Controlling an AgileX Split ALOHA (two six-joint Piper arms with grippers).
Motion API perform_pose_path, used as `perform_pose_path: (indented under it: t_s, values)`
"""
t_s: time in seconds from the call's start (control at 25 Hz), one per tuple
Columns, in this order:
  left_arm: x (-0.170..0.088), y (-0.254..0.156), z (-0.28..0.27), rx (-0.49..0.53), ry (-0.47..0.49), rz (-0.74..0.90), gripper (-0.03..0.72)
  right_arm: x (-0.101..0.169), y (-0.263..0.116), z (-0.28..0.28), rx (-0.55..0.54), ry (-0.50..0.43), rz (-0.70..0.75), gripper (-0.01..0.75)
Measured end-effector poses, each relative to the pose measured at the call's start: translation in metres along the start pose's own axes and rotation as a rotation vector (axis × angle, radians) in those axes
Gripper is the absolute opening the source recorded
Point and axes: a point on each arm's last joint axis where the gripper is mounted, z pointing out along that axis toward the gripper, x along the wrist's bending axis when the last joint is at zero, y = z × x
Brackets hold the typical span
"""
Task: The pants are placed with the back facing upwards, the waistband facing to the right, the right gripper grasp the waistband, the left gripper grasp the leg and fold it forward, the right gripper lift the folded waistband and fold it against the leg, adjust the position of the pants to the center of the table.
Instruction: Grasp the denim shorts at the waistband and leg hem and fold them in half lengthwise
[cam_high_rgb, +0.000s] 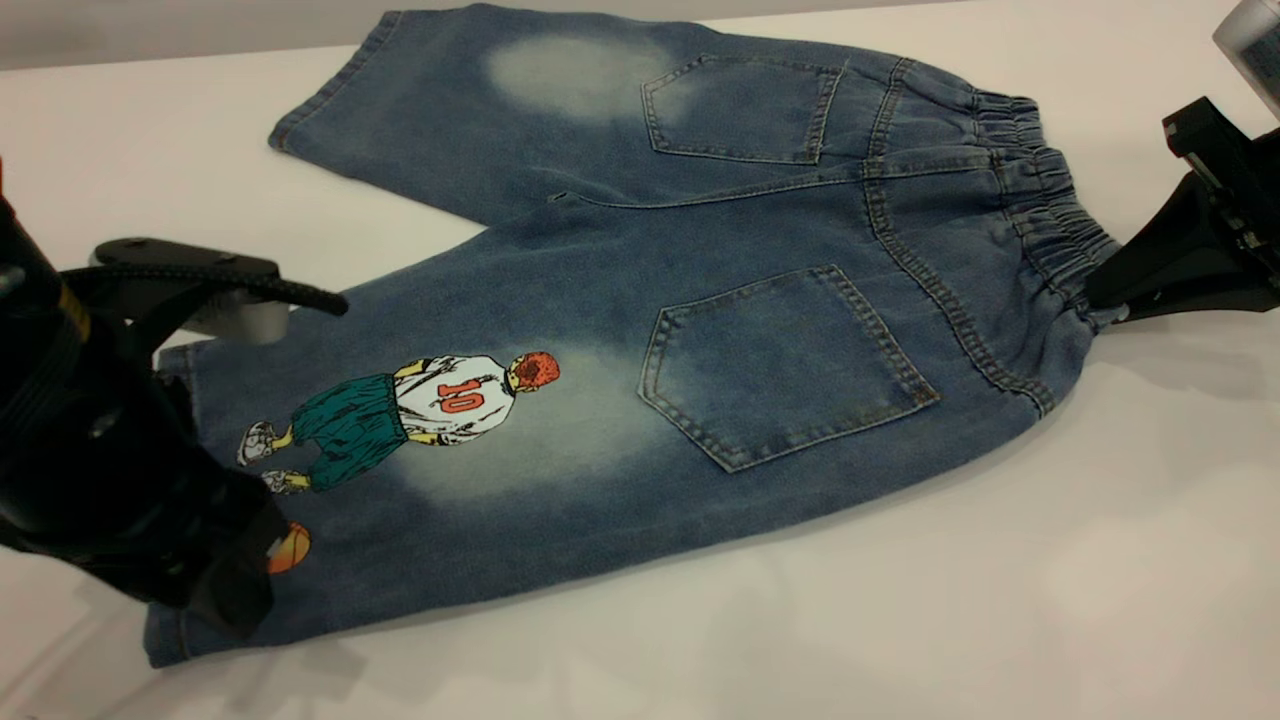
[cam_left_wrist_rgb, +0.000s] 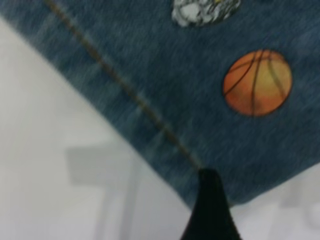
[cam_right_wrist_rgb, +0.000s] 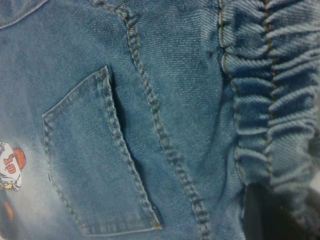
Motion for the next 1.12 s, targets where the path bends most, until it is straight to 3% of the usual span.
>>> perform_pose_path:
  t_s: [0.44, 1.12]
  values:
    - [0.0105, -0.0016, -0.0008, 0.019, 0.117, -0.047, 0.473, 0.0001, 0.0003, 0.0, -0.003, 0.001, 0.0, 0.043]
    - [0.0096, 0.0008, 0.0078, 0.006, 0.105, -0.05, 0.473, 0.0009, 0.0017, -0.0001, -0.019, 0.01, -0.005, 0.043]
